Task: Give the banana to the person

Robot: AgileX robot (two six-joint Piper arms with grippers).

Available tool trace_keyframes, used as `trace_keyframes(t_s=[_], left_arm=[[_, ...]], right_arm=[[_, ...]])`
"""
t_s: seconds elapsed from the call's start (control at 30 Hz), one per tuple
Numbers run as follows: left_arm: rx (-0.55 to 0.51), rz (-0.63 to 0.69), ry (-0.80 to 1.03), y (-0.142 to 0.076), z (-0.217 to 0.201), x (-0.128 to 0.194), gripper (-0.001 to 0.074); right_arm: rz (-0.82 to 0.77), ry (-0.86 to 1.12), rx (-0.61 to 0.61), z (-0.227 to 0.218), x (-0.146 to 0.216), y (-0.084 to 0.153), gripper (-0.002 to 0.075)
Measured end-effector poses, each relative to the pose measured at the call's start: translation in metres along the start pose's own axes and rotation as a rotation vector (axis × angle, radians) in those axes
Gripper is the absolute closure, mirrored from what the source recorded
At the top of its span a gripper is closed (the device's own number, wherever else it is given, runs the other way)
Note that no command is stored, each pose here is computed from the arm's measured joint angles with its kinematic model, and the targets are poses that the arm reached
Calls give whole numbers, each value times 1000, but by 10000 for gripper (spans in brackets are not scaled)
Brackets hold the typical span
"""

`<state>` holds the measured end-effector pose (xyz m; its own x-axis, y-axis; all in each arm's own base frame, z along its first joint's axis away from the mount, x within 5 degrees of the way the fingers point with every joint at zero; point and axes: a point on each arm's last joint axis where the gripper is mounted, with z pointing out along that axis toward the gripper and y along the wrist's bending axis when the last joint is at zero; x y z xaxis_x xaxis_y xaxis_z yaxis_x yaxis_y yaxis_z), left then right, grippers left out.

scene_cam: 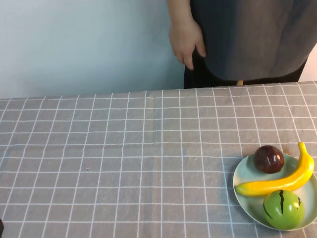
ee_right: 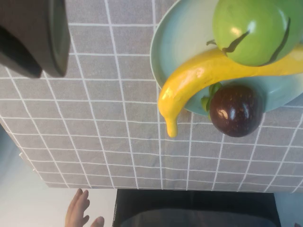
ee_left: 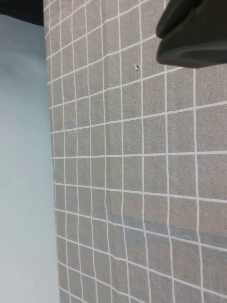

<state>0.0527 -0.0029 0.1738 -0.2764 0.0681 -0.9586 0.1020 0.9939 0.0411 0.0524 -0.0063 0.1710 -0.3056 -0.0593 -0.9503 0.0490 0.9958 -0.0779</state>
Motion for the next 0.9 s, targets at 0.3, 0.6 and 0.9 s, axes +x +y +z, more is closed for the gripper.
trace_keyframes(t_s=[0.3,0.6,0.9], left_arm=[[0,0,0,0,0,0,739],[0,0,0,0,0,0,739],[0,0,0,0,0,0,739]], right_arm=[[0,0,0,0,0,0,733],[0,0,0,0,0,0,733],[-9,0,4,0,0,0,734]])
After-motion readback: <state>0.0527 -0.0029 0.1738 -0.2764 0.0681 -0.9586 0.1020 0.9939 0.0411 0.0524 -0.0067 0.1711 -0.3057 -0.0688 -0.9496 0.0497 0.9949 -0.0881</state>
